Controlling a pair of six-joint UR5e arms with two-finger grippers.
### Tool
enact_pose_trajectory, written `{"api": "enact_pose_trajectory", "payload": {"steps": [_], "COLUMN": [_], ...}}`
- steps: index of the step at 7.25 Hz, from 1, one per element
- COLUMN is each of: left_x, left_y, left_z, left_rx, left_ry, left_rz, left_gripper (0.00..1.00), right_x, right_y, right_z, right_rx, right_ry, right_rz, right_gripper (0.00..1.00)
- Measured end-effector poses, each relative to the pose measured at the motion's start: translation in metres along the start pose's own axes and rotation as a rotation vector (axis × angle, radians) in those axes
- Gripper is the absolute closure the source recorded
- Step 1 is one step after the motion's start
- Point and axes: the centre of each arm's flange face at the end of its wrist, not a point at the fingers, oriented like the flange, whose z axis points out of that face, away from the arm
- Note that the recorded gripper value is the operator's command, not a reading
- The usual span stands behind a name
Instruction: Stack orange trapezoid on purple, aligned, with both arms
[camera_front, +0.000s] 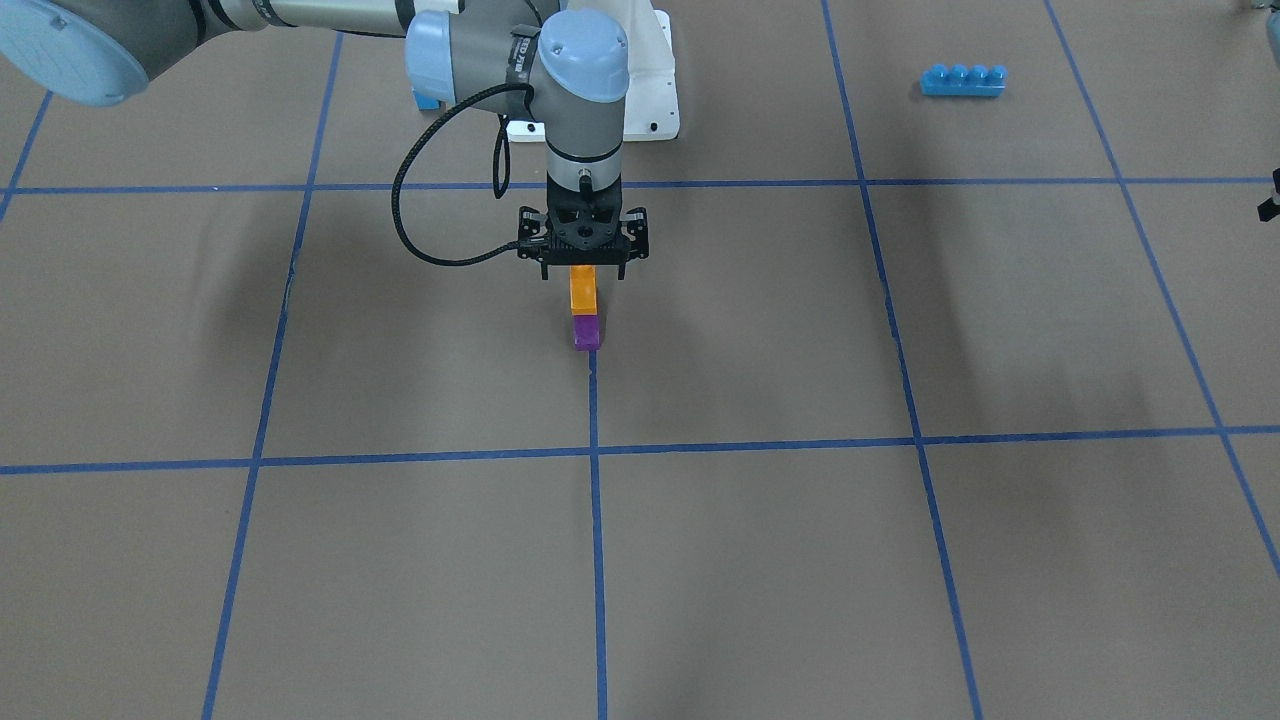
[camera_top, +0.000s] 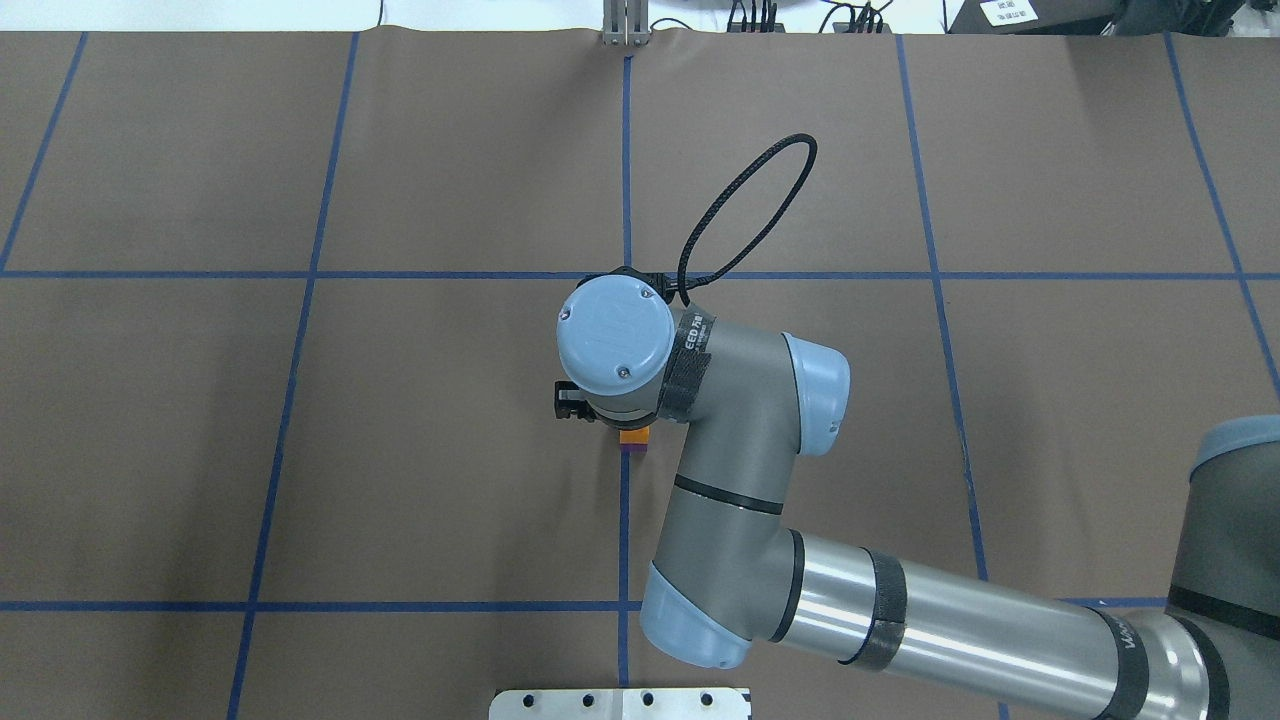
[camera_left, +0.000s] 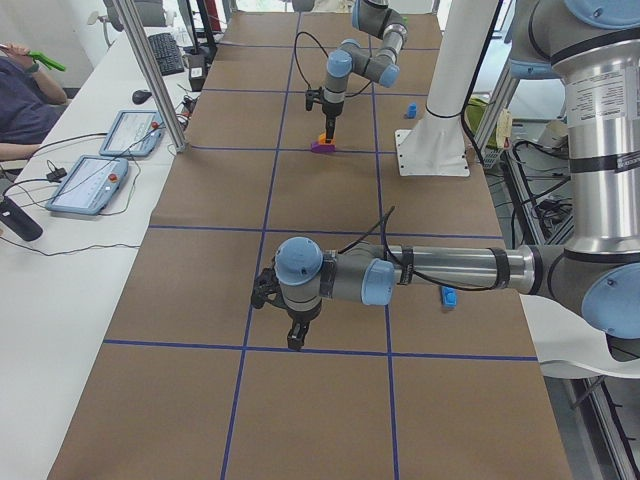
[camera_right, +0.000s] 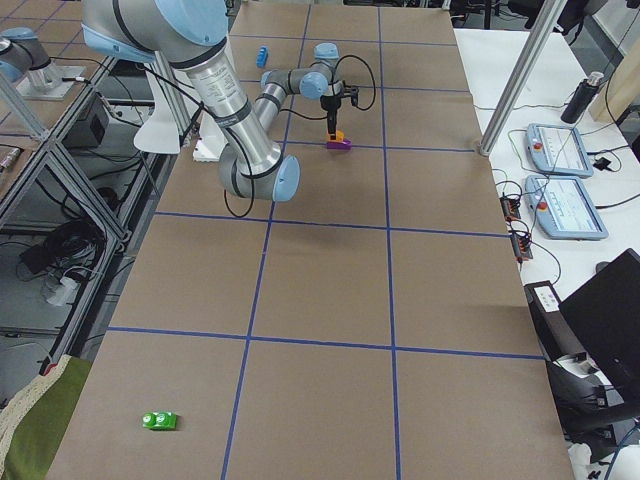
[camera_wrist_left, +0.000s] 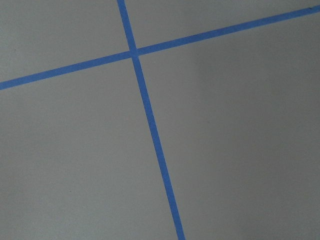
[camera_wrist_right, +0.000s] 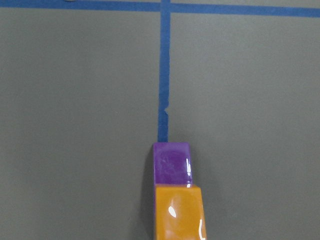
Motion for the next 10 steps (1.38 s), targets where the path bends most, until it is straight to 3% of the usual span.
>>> {"api": "enact_pose_trajectory", "payload": {"steps": [10], "left_x": [-0.0007], "left_y": [0.0030], "left_z": [0.0008], "left_rx": [-0.004], "left_ry": [-0.001], "left_rz": [-0.005], "left_gripper": [0.00], "right_x": [0.0000], "right_y": [0.0000], "right_z": [0.0000], "right_rx": [0.000], "right_ry": [0.000], "right_rz": [0.000], "right_gripper": [0.00]}}
